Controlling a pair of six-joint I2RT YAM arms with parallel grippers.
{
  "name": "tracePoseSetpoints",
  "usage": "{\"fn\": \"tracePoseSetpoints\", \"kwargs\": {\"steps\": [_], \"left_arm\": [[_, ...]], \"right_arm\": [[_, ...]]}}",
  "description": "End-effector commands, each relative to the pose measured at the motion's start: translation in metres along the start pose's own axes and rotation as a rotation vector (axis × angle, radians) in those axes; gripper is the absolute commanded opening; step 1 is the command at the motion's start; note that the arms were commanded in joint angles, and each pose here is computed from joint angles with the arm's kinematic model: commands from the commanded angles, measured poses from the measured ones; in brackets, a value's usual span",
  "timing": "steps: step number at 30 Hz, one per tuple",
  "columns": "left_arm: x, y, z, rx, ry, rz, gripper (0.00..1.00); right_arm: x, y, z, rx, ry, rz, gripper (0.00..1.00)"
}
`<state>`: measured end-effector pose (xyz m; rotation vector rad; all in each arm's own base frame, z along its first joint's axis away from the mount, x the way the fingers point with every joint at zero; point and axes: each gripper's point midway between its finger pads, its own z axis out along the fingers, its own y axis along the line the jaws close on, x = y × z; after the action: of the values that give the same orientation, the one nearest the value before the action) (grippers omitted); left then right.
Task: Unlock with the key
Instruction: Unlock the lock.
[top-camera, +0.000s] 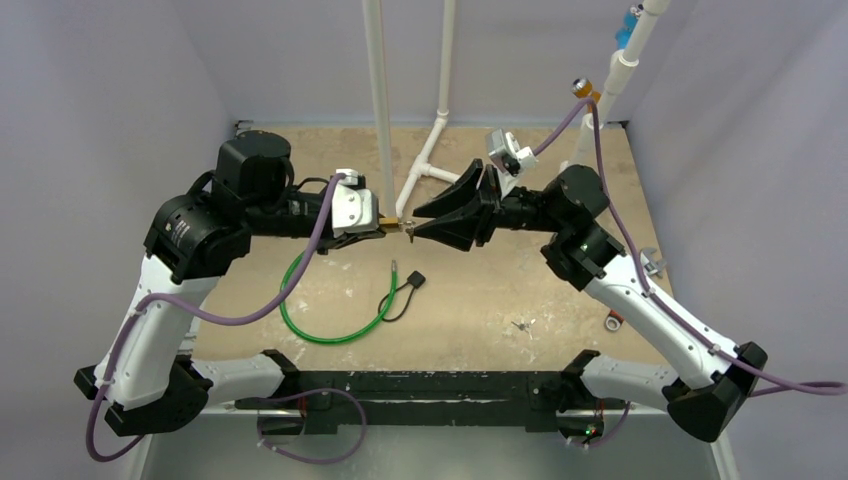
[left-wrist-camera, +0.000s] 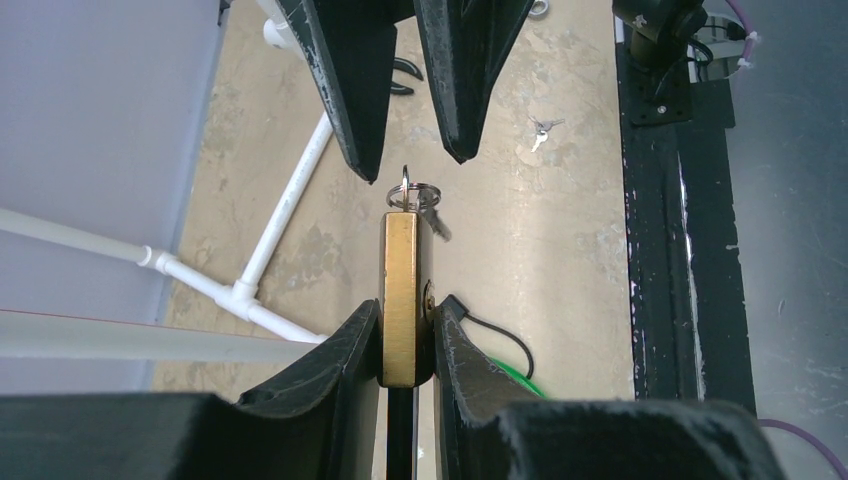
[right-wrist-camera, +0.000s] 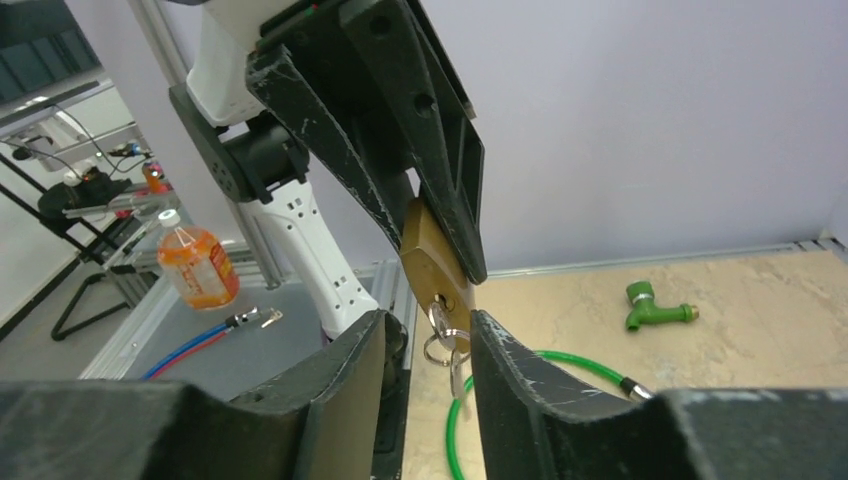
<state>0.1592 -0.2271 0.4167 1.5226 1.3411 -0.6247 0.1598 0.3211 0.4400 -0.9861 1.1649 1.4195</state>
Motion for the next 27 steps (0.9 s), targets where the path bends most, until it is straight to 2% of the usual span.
{"fn": "tracePoseSetpoints", "kwargs": {"steps": [1, 9, 14, 17, 23, 27], "left_arm": [[-0.031, 0.007, -0.006, -0.031, -0.115, 0.075, 0.00], [-0.033, 0.006, -0.006, -0.030, -0.119, 0.076, 0.00], [-0.034, 0.006, -0.006, -0.030, -0.124, 0.077, 0.00], [-0.035, 0.004, -0.007, -0.025, -0.124, 0.084, 0.00], [-0.034, 0.002, -0.008, -0.024, -0.108, 0.158, 0.00], [-0.039, 0.003, -0.009, -0.034, -0.086, 0.286, 0.00]], "right_arm": [[-0.015, 0.016, 0.002, -0.073, -0.032, -0.036, 0.34], [-0.003, 0.014, 0.011, -0.077, -0.002, -0.019, 0.31], [0.001, 0.010, 0.016, -0.056, 0.021, -0.011, 0.16], [0.000, 0.005, 0.017, -0.035, 0.015, -0.004, 0.00], [0.011, 0.000, 0.020, -0.019, 0.053, 0.073, 0.00], [0.023, 0.007, 0.022, -0.083, 0.094, 0.158, 0.00]]}}
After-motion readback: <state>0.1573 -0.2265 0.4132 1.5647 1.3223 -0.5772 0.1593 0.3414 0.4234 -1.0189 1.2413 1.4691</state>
